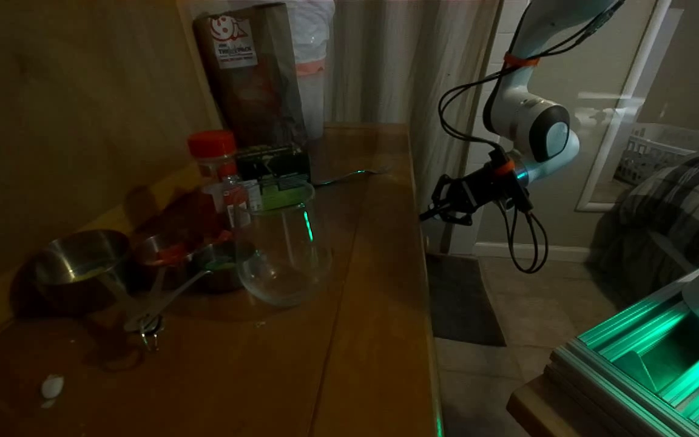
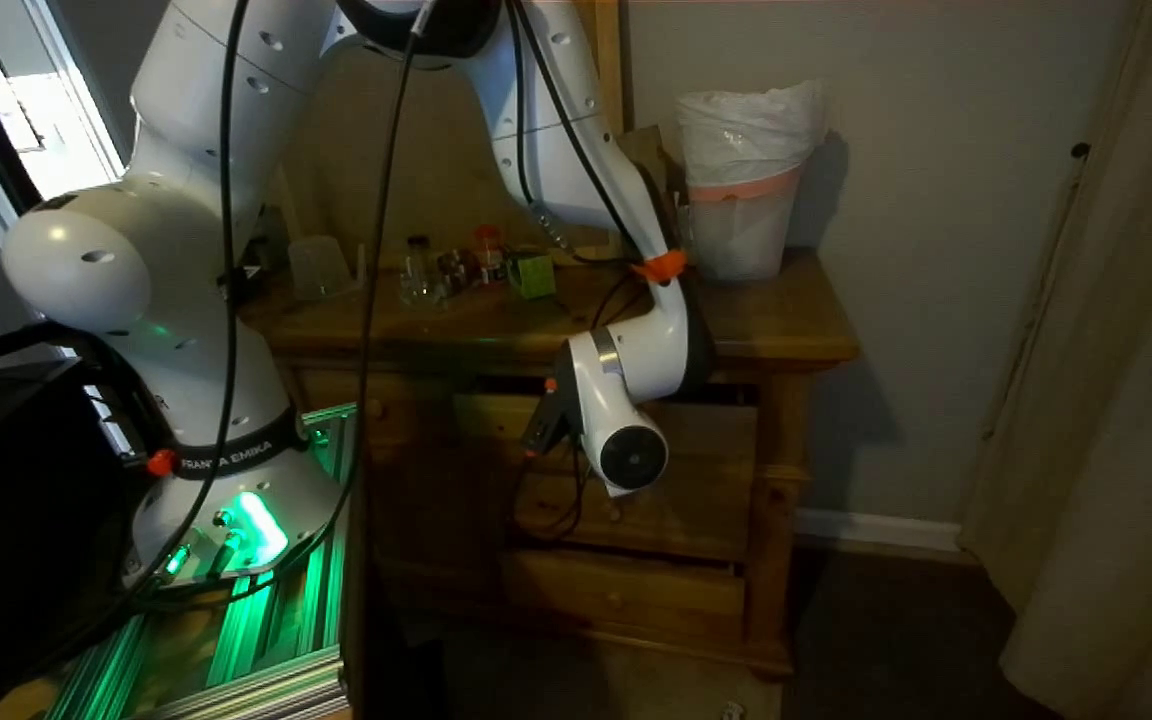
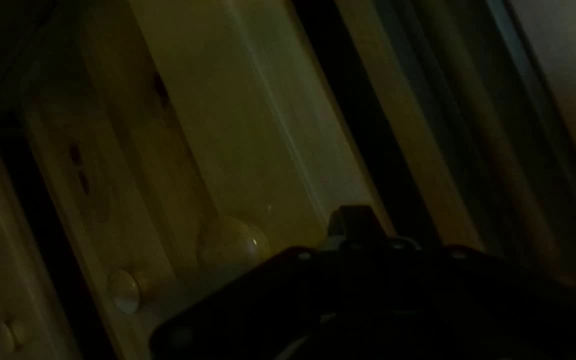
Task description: Put the chip packet inside the drawer then close it
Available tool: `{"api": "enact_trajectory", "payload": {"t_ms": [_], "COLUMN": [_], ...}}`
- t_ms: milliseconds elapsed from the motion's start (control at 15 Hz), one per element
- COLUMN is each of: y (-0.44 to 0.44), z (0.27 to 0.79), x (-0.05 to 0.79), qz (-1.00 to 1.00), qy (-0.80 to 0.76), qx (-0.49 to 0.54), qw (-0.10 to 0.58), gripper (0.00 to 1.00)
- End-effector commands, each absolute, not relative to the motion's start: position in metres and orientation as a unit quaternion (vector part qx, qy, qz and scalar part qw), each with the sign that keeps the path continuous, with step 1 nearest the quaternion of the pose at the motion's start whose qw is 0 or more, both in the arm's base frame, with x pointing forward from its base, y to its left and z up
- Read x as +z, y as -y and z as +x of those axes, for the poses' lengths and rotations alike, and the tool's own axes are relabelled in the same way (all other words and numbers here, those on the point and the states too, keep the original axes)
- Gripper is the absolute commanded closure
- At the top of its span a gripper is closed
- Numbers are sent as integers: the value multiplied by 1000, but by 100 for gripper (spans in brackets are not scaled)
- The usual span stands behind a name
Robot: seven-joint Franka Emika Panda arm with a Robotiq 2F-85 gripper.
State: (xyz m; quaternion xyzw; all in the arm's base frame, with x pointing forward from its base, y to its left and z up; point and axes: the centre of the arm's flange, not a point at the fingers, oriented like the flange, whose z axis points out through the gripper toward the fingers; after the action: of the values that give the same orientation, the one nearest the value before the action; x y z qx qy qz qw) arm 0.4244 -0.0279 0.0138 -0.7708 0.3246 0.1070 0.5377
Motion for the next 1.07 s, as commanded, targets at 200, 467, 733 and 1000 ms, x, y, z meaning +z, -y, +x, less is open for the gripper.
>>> {"api": "enact_trajectory", "payload": {"t_ms": [200,467,733,1000], "y": [8,35,56,58], "z": [434,437,439,434], "x": [16,47,112,186], "qz": [-761,-799,-850,-890], "qy": [-326,-289,-207,-116], "qx": [93,68,40,30], "qw": [554,523,483,441], "gripper": [100,67,38,12]}}
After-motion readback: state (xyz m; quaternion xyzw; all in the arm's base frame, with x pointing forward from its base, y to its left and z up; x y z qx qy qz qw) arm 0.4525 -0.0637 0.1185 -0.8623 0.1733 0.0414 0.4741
